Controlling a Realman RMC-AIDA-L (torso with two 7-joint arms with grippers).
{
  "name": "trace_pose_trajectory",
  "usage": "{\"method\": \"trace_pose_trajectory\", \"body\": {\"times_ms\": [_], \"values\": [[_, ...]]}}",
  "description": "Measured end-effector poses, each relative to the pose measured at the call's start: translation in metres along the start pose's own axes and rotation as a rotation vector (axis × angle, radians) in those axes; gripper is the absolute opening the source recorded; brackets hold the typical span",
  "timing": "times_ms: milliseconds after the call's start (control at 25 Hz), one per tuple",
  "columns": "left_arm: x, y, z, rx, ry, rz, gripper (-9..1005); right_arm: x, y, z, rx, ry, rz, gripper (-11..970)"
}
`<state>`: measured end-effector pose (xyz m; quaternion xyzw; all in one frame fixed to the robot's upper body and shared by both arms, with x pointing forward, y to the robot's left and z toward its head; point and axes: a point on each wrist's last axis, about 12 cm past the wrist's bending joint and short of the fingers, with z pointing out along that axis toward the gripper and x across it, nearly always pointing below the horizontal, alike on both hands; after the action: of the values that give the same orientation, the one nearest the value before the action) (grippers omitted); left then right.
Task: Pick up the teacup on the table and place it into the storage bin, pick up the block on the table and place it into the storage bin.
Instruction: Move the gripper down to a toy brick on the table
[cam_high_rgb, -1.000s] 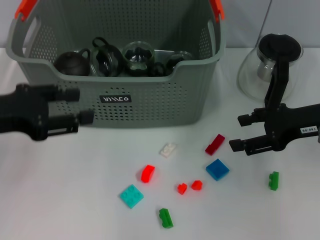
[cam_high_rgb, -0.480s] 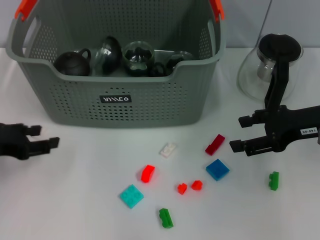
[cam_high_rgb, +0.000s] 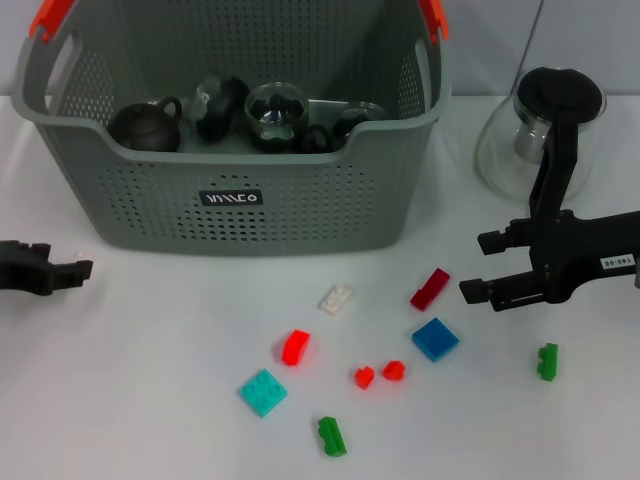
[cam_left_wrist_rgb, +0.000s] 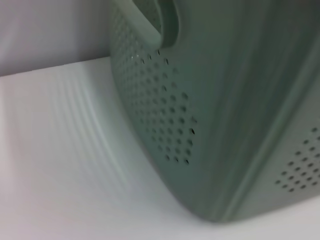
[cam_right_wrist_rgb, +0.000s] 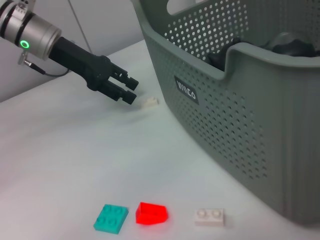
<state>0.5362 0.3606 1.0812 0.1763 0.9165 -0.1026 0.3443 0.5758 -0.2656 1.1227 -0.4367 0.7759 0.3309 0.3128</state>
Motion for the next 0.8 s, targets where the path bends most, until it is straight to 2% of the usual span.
{"method": "trace_pose_trajectory", "body": {"times_ms": [240,800], "values": [[-0.011,-0.005,0.012,-0.039,0.036,0.042,662,0.002,-0.001,0.002,0.0,0.0,0.005,867],[-0.014,-0.008,0.025,-0.07,0.069,0.057,663,0.003,-0.001,0.003,0.002,0.0,0.008,867]]}}
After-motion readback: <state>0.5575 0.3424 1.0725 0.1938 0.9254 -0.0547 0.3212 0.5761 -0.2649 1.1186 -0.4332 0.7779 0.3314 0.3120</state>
